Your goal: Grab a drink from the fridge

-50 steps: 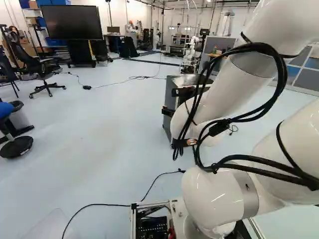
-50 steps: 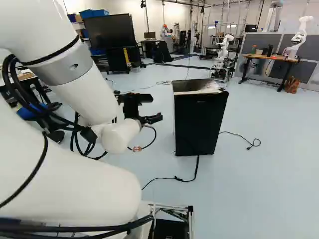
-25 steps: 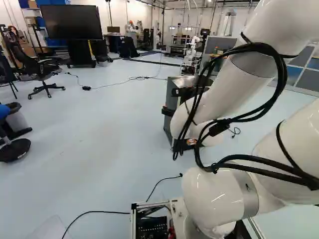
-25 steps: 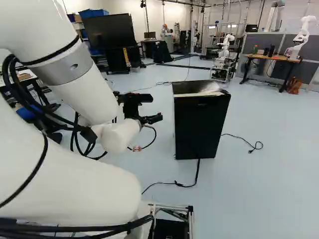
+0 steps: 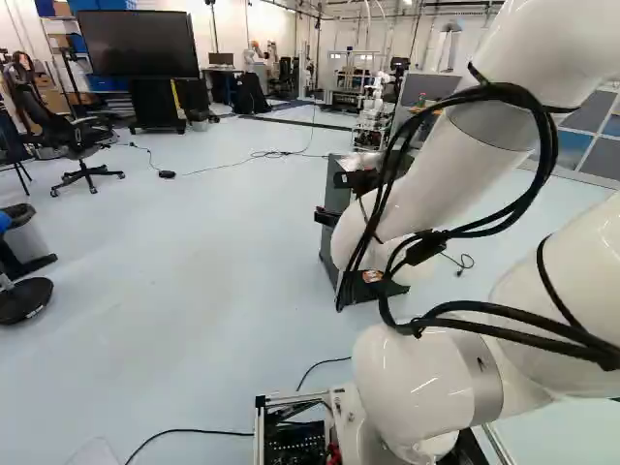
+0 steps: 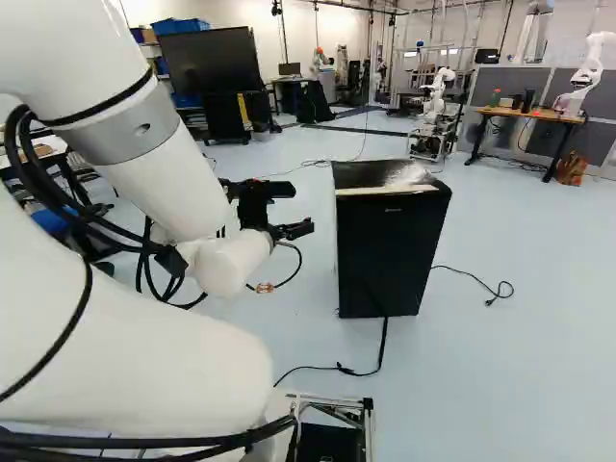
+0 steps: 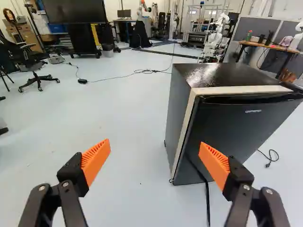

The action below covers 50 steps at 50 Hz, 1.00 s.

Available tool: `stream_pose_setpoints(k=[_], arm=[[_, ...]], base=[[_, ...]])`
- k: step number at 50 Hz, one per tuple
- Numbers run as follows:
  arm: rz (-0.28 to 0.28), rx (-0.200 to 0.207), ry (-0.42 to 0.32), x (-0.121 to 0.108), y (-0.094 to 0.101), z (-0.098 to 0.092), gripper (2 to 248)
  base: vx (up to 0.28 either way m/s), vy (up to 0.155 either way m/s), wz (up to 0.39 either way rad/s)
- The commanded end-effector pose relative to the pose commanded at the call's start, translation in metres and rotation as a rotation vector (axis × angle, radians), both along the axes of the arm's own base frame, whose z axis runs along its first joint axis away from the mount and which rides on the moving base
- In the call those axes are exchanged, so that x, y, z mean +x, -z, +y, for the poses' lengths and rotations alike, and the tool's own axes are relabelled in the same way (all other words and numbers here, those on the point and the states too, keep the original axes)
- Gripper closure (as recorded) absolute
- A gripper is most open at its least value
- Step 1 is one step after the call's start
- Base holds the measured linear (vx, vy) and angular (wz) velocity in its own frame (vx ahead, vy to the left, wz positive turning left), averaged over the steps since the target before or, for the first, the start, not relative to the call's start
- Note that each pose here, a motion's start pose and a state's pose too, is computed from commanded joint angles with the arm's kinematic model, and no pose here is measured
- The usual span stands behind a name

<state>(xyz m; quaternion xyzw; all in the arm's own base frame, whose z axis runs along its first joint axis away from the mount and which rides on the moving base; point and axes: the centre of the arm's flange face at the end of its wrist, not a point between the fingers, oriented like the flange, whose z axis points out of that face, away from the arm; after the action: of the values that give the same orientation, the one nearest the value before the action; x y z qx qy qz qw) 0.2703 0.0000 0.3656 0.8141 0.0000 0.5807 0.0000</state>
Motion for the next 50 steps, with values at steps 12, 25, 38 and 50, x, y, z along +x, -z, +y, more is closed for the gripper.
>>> stream_pose_setpoints(k=[12,25,38,50], arm=[[0.0,0.0,0.0,0.0,0.0,0.0,3],[0.0,0.0,0.0,0.0,0.0,0.0,3],[0.001,0.0,0.0,0.0017,-0.0003,0.0001,3],[0.005,0.009,0.012,0.0098,-0.0014,0.0015,3]], base=[[0.115,0.003,0.004],[0.025,0.001,0.004],[0.0,0.0,0.0],[0.0,0.0,0.0]])
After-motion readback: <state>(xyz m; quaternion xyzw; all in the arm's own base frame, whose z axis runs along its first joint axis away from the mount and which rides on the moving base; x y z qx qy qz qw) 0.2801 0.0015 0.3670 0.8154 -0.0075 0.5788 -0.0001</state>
